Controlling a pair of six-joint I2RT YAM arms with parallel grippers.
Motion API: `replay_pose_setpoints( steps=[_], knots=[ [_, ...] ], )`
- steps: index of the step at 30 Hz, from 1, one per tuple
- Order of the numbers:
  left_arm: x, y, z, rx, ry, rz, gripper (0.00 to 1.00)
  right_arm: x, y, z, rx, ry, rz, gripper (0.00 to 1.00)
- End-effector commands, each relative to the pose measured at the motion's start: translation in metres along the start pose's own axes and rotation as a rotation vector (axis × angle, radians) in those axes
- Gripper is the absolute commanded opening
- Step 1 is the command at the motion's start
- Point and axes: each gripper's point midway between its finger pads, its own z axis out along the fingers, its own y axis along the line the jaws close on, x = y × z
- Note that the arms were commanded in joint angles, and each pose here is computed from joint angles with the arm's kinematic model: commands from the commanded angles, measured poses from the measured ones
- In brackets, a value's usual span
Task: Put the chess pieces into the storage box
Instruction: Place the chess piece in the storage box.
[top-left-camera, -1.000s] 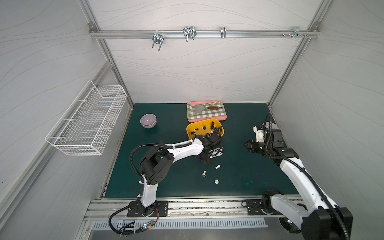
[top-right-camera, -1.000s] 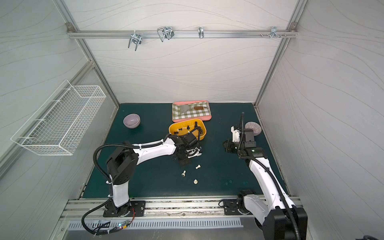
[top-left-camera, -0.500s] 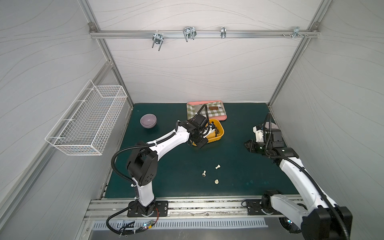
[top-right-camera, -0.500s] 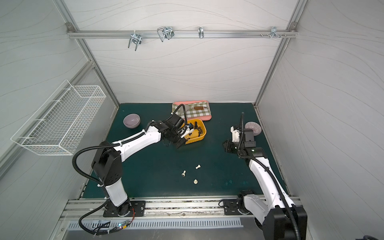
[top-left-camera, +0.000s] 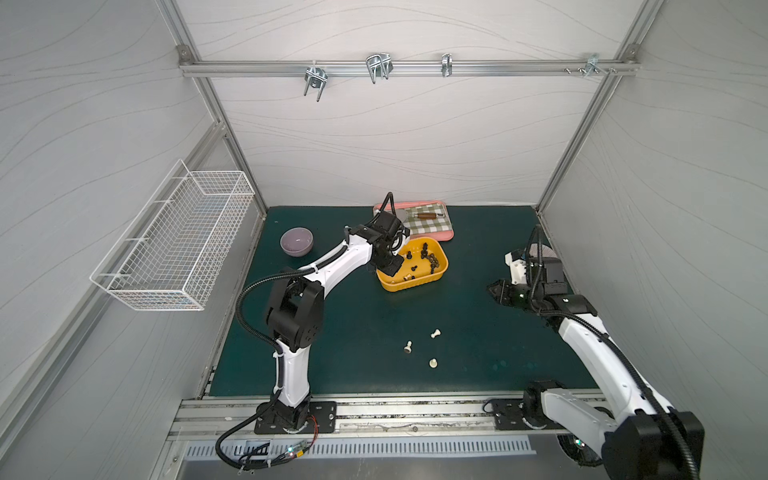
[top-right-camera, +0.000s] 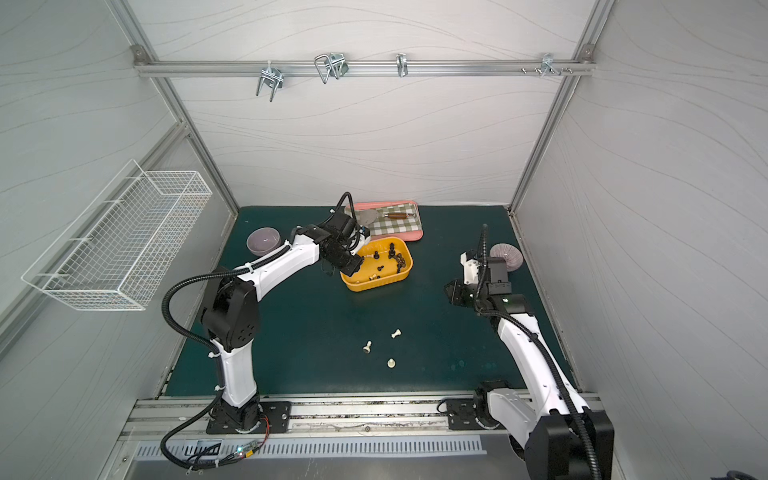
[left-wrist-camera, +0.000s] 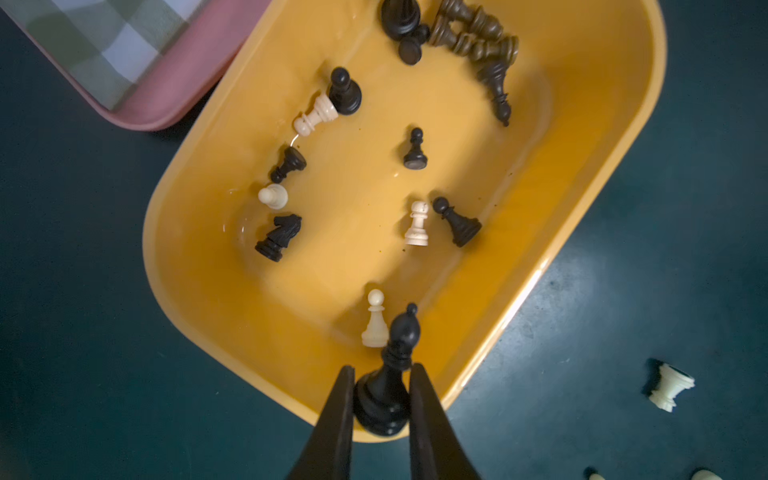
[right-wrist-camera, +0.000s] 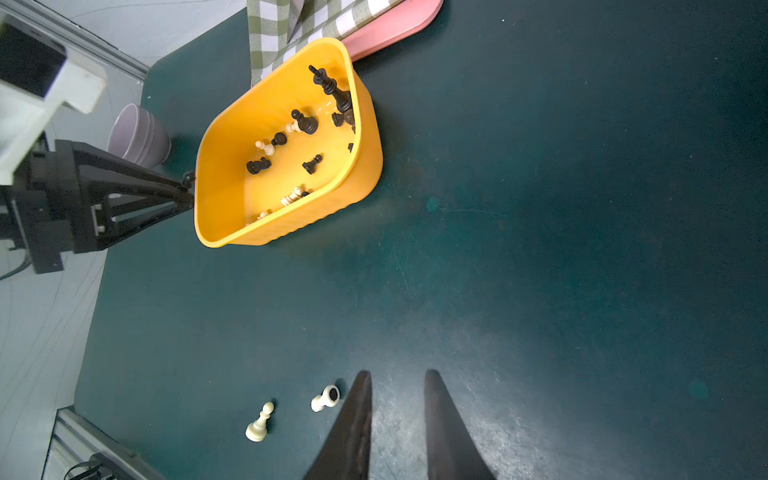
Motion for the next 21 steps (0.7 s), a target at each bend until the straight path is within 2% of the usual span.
replay_pose_setpoints(
  steps=[1, 13, 21],
  knots=[
    [-0.014, 0.0, 0.0, 0.023, -0.024, -0.035, 0.22, 0.002, 0.0, 0.003, -0.007, 0.005, 0.0, 0.25],
    [-0.005, 0.011, 0.02, -0.001, 0.047, -0.065, 0.22, 0.003, -0.001, 0.005, -0.003, 0.015, -0.001, 0.25],
    [-0.003, 0.01, 0.025, 0.008, 0.052, -0.08, 0.24, 0.004, -0.002, 0.006, 0.003, 0.021, -0.002, 0.25]
  ],
)
